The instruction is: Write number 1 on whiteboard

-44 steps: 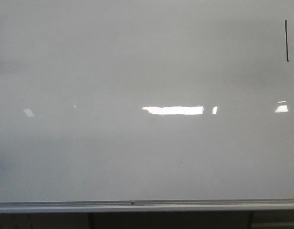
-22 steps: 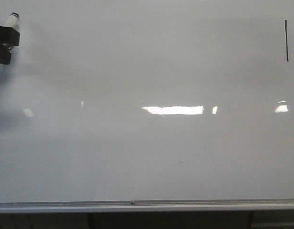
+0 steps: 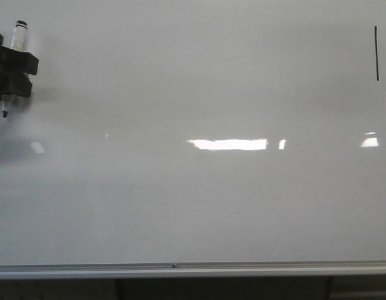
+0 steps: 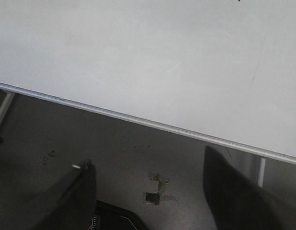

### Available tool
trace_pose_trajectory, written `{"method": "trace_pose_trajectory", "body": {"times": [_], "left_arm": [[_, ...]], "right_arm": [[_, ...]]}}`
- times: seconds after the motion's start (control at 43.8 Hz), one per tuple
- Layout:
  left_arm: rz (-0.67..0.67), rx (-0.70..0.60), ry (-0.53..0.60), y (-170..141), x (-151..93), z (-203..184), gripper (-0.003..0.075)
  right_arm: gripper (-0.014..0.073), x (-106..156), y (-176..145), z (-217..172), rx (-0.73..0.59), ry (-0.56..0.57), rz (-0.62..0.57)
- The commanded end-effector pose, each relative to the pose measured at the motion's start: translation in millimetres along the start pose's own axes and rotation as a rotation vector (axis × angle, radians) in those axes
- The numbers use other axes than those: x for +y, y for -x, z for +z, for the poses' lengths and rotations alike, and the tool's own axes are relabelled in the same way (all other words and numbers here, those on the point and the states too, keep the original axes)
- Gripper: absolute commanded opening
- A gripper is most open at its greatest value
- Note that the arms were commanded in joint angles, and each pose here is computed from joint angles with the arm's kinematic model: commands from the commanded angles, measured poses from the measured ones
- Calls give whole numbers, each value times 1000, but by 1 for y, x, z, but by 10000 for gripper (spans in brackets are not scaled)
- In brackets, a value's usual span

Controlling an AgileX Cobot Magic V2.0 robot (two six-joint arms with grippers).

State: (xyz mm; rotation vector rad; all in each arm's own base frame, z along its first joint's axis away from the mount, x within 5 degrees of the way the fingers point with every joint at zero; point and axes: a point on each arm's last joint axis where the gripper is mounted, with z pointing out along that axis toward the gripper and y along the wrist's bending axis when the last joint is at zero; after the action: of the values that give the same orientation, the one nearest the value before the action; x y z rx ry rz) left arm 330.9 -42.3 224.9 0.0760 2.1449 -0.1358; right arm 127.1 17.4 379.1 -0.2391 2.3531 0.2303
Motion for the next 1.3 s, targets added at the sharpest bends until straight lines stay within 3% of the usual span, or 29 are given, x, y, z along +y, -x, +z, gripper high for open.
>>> {"method": "trace_pose_trajectory", "body": {"times": [0.0,0.251,0.502,0.822,0.959,1.096,1.278], "left_arm": [[-15,-103,-18,22,-2,-11,409],[37,-74,61,34,3,-49,409],[109,-159,118,53,-1,-123,409],[135,-56,192,36,-6,-203,409],[99,-23,177,24,-7,-232,409],[44,-51,91,14,-9,-265,409],[99,-93,9,3,-10,-292,409]], "right_arm": [[505,0,9,-7,-93,-19,2],[505,-1,10,-9,-88,-31,2],[505,-15,7,-10,-71,-175,140],[502,-14,4,-16,-92,-193,135],[452,-12,2,-23,-116,-196,130],[428,-8,-3,-32,-152,-199,123],[420,-2,-11,-49,-230,-205,108]]}}
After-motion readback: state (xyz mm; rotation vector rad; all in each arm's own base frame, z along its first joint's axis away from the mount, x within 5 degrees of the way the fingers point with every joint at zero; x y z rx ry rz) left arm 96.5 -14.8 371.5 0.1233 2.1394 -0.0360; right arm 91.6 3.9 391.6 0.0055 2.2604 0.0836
